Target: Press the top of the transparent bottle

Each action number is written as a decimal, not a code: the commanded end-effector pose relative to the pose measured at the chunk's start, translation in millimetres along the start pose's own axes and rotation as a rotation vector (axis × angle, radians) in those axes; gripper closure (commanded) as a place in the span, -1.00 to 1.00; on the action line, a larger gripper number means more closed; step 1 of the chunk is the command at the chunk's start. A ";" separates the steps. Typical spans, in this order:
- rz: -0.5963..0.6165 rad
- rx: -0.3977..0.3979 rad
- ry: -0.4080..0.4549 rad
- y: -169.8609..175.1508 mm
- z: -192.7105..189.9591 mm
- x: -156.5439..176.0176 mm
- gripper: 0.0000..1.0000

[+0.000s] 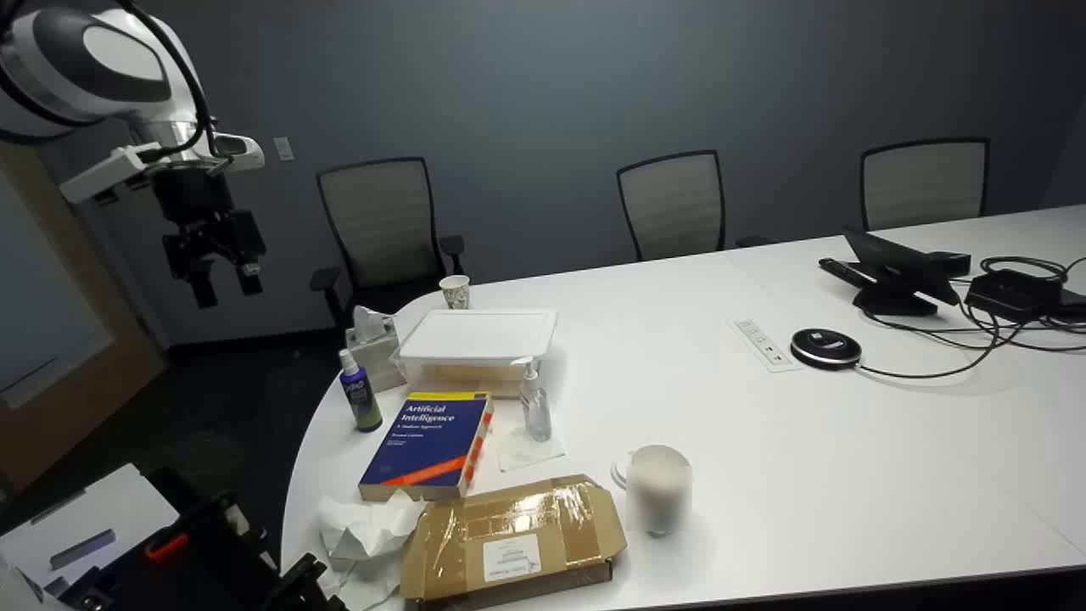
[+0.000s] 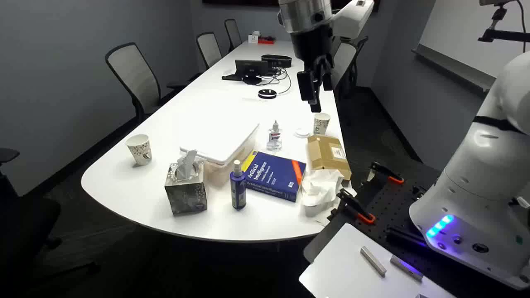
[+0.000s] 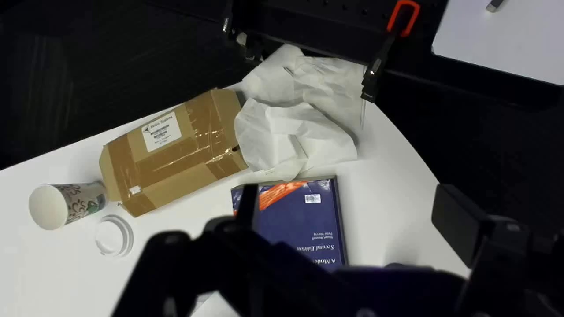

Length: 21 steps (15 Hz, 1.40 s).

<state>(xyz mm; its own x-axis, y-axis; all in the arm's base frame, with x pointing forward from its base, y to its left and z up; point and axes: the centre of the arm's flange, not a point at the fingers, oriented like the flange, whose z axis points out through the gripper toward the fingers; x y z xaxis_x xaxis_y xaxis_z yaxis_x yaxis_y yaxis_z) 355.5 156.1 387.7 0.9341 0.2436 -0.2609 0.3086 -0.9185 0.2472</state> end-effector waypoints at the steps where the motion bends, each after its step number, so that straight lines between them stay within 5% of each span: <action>1: 0.000 0.000 0.000 0.0 0.1 0.1 -1.00; 8: 0.032 0.031 0.037 11.2 0.0 14.9 -1.00; 21: 0.506 0.356 0.464 169.0 25.1 144.1 -1.00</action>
<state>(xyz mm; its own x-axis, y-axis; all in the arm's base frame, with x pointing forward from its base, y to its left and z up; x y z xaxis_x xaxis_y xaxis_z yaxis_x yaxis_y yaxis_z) 498.3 48.1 379.4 0.9791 -0.0758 0.1887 -0.0709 -0.9970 -0.0325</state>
